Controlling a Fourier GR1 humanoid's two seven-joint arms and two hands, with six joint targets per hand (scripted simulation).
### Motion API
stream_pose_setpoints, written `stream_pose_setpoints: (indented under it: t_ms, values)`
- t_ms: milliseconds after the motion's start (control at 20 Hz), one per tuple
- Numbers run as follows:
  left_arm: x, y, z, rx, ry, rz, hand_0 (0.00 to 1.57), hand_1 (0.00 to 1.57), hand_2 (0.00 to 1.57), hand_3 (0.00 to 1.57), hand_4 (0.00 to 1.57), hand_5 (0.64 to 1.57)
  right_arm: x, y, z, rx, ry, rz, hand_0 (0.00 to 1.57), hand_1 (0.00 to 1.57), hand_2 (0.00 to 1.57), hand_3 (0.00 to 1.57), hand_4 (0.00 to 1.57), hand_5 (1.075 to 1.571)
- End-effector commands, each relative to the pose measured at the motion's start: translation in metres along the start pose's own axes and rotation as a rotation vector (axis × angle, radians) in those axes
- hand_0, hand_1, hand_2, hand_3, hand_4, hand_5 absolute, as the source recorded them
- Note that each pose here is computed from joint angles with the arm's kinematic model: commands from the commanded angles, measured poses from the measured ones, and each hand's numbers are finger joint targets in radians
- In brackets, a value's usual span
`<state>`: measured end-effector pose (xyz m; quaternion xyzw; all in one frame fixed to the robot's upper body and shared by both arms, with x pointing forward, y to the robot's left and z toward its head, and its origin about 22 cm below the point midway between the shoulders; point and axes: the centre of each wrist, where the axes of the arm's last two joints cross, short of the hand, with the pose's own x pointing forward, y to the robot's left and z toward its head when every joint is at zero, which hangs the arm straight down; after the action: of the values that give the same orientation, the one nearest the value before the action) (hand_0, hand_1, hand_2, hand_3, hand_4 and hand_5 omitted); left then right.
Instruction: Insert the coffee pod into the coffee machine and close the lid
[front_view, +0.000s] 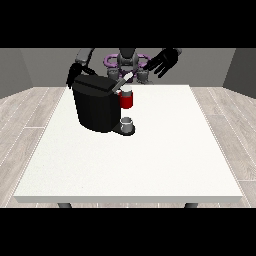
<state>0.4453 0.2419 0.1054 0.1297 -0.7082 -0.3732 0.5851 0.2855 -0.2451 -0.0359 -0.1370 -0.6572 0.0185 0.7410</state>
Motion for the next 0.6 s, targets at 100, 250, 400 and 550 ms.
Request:
stream_pose_setpoints:
  t_ms: [100, 250, 400, 550]
  values:
    - [-0.066, -0.084, 0.045, 0.046, 0.058, 0.531, 0.00, 0.00, 0.00, 0.00, 0.07, 1.571, -0.006, -0.024, 0.004, -0.031, -0.009, -0.041, 0.00, 0.00, 0.00, 0.00, 0.00, 1.571]
    - [-0.083, -0.128, 0.069, 0.029, 0.138, 0.568, 0.00, 0.00, 0.00, 0.00, 0.42, 1.571, 0.016, -0.010, 0.000, 0.086, -0.049, -0.076, 0.00, 0.00, 0.00, 0.00, 0.00, 1.571]
    - [-0.088, -0.148, 0.081, -0.028, 0.206, 0.592, 0.00, 0.00, 0.00, 0.00, 0.37, 1.571, 0.027, -0.002, -0.001, 0.121, -0.063, -0.048, 0.00, 0.00, 0.00, 0.00, 0.00, 1.571]
    - [-0.097, -0.159, 0.098, -0.005, 0.234, 0.618, 0.00, 0.00, 0.00, 0.00, 0.39, 1.571, 0.048, -0.015, -0.010, 0.157, -0.121, 0.013, 0.00, 0.00, 0.00, 0.00, 0.15, 1.571]
